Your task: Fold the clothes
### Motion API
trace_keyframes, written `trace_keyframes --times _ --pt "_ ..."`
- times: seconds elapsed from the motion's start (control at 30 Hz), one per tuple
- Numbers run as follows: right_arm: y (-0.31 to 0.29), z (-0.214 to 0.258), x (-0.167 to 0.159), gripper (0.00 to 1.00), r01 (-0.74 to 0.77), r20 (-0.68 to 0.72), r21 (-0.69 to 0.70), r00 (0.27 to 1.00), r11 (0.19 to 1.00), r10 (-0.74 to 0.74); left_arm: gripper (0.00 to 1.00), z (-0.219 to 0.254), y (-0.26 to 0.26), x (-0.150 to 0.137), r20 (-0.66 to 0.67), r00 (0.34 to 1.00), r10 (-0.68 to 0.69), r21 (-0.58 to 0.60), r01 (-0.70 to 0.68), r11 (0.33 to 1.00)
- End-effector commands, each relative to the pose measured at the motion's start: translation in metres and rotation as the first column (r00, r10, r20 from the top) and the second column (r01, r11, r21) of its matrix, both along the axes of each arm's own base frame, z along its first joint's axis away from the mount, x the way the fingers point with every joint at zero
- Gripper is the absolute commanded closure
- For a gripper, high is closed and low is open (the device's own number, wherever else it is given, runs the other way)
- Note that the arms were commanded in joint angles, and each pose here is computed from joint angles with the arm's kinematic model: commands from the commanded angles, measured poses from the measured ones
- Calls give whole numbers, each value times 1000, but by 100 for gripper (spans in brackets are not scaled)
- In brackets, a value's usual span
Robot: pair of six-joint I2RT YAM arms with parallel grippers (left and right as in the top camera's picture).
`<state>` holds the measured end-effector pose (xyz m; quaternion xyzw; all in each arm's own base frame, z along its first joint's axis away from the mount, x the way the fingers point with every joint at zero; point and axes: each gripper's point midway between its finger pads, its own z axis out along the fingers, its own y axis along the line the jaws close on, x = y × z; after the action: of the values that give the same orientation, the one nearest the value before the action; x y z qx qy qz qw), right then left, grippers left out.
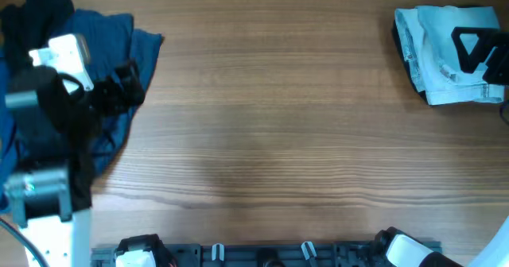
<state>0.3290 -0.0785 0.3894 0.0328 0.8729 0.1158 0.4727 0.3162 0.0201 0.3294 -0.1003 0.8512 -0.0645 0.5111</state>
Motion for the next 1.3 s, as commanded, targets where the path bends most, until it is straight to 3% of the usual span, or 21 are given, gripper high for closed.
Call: trace_keyframes --times 0.0,0.07,0.17,0.37,0.53,0.7,1.27 --pt "3 -2 1 0 -13 -3 20 1000 1000 13 0 -12 -18 -5 217 973 -81 -7 84 996" --pt "3 -2 1 0 -13 -3 19 1000 1000 13 0 -17 -20 -18 400 914 -62 -23 78 997" --pt "3 -2 1 0 -13 -3 20 1000 1000 13 0 -45 -22 -38 508 859 -63 -11 79 997" --pt "3 -2 1 0 -13 -3 20 1000 1000 13 0 -96 -24 -65 567 821 -61 2 72 997" --pt "3 -2 1 0 -13 -3 19 1000 1000 13 0 -129 -24 -68 554 830 -56 -2 69 998" --pt "3 -2 1 0 -13 -3 20 1000 1000 13 0 -169 -21 -70 414 910 -29 -29 45 999" --pt "3 -2 1 0 -13 -3 20 1000 1000 13 0 -169 -22 -70 415 909 -31 -33 49 998"
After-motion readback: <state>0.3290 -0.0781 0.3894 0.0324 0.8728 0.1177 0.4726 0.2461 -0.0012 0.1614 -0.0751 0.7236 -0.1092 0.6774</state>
